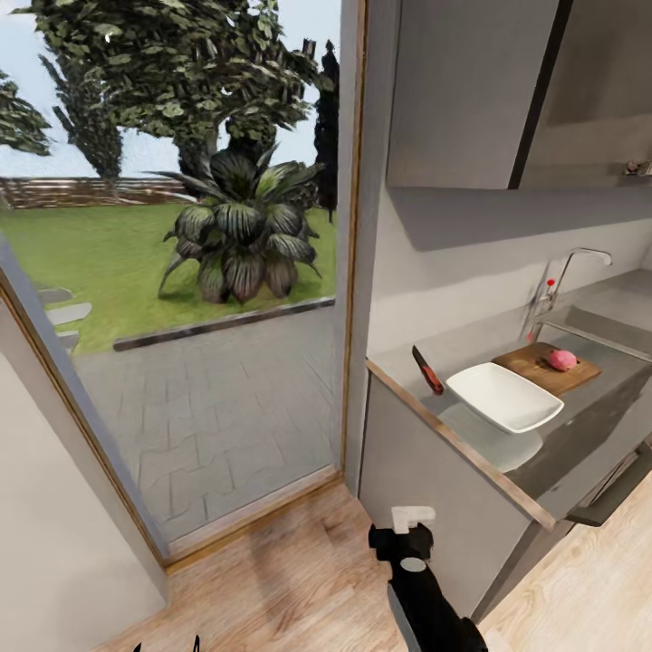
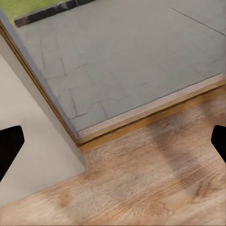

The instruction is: In the kitchen, take the Vidalia onion out of the sink, dice it on the chopping board with the paring knife, put the diced onion into the bowl on the countertop, then place both the paring knife and the chopping board into the sink.

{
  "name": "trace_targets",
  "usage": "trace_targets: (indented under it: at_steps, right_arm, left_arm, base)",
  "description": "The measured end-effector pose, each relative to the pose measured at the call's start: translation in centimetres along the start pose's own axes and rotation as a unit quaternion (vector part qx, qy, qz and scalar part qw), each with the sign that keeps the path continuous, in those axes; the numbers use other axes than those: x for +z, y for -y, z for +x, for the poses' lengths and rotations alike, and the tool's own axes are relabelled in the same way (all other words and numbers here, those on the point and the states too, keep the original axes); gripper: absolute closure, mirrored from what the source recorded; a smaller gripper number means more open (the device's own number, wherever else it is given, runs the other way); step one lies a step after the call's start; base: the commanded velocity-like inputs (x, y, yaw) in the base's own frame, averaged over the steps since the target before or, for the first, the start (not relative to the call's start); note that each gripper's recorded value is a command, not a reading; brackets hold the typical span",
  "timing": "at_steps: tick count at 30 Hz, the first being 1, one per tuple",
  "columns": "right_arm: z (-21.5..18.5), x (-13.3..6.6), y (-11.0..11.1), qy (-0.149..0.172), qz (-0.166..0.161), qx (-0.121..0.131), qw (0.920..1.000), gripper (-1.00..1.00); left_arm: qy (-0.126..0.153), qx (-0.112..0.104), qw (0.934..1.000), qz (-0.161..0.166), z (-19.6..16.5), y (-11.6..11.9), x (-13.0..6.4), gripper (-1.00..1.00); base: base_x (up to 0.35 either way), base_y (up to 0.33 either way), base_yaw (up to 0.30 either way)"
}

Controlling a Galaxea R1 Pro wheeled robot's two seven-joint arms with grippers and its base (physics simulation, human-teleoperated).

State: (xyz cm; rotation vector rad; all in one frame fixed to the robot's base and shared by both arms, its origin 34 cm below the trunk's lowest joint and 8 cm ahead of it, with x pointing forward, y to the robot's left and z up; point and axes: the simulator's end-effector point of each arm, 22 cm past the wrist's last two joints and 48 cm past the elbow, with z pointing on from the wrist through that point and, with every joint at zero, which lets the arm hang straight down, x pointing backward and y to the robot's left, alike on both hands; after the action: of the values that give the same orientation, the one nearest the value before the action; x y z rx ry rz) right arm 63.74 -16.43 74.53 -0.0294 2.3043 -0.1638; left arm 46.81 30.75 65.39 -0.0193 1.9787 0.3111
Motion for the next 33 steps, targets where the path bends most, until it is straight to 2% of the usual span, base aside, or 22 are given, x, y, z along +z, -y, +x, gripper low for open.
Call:
trace_targets:
  at_steps: [1,3,6,9,13,19,24,30,31,33]
  right_arm:
    - [-3.1,-0.7,1.0,0.018,0.013,-0.008,0.9997,-1.0]
    - [-6.4,-1.8,1.8,0.037,0.022,-0.006,0.9991,-1.0]
    - [-9.9,-3.5,2.9,0.057,0.029,0.001,0.998,-1.0]
    - [-13.9,-6.1,4.3,0.072,0.037,0.01,0.9967,-1.0]
    - [-18.0,-7.5,5.2,0.092,0.042,0.015,0.9948,-1.0]
    - [-28.5,-10.1,6.7,0.129,0.053,0.011,0.9901,-1.0]
    - [-32.1,-11.3,7.1,0.141,0.055,0.01,0.9884,-1.0]
    - [-36.1,-13.0,7.6,0.171,0.059,0.013,0.9835,-1.0]
    - [-39.4,-14.5,8.1,0.197,0.061,0.017,0.9783,-1.0]
    - [-41.8,-15.8,8.3,0.217,0.062,0.021,0.9739,-1.0]
  left_arm:
    - [-0.005,0.002,1.0,0.0,0.2,0.0,0.0,-1.0]
    - [-0.009,0.004,1.0,0.001,0.4,0.0,0.0,-1.0]
    - [-0.011,0.004,0.9999,0.001,0.5,0.1,0.0,-1.0]
    - [-0.012,0.004,0.9999,0.002,0.5,0.3,-0.1,-1.0]
    - [-0.015,0.002,0.9999,0.002,0.6,0.6,-0.1,-1.0]
    - [-0.051,0.012,0.9986,0.007,2.1,1.4,-0.4,-1.0]
    - [-0.053,0.012,0.9985,0.007,2.2,1.5,-0.4,-1.0]
    - [-0.053,0.012,0.9985,0.007,2.2,1.5,-0.4,-1.0]
    - [-0.053,0.012,0.9985,0.007,2.2,1.5,-0.4,-1.0]
    - [-0.053,0.012,0.9985,0.007,2.2,1.5,-0.4,-1.0]
  base:
    - [0.0,0.001,0.0]
    - [0.0,0.0,0.0]
    - [0.0,0.0,0.0]
    - [0.0,0.0,0.0]
    - [0.0,0.0,0.0]
    - [0.0,0.0,0.0]
    - [0.0,0.0,0.0]
    - [0.0,0.0,0.0]
    - [0.0,0.0,0.0]
    - [0.0,0.0,0.0]
